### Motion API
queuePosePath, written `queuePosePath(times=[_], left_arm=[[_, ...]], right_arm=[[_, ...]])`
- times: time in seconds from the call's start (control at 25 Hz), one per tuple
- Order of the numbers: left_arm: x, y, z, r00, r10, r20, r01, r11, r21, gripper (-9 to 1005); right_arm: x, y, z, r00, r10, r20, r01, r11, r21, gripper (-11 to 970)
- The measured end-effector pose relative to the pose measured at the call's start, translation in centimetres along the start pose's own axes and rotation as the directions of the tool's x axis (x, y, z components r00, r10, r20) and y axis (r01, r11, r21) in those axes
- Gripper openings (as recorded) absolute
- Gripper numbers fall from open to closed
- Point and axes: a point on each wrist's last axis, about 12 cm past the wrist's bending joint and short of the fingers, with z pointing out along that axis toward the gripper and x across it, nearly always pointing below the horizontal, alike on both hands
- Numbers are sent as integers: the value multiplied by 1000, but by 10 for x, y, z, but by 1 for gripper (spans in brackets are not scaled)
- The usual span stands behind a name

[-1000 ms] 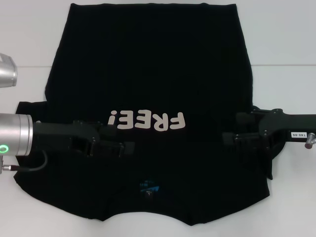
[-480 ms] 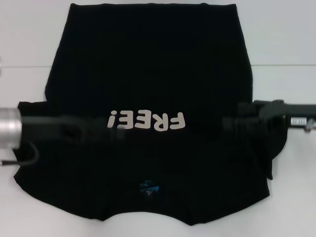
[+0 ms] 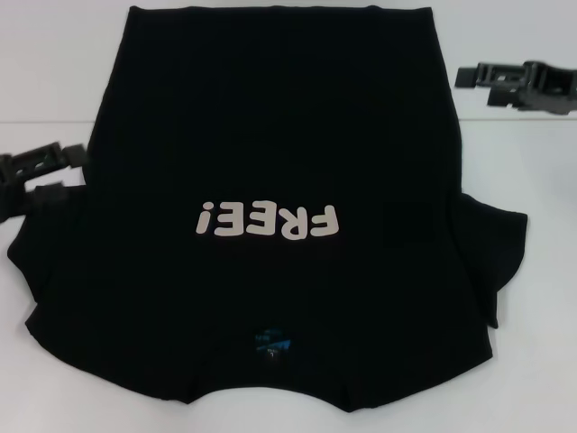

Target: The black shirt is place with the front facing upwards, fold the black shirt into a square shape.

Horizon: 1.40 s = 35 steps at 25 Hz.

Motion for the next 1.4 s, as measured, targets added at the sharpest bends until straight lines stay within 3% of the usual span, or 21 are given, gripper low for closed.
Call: queuePosePath(times=[0.36,0.8,1.0,1.24,1.4], left_arm=[[17,28,-14,990,-136,22,138,987,-84,940],[24,46,-24,979,-182,90,195,966,-170,784],[28,57,-21,973,-197,117,219,950,-224,588],[25,60,-21,972,-190,137,219,944,-246,301],[23,60,-20,974,-181,138,211,945,-252,212]], right_arm=[[-13,-2,-5,998,56,35,-57,998,30,941],[-9,-5,-7,997,71,23,-71,997,32,941],[-8,-4,-7,997,77,12,-78,997,26,941],[-7,-4,-6,997,83,7,-83,996,26,941],[-8,-4,-7,996,85,10,-85,996,26,941]])
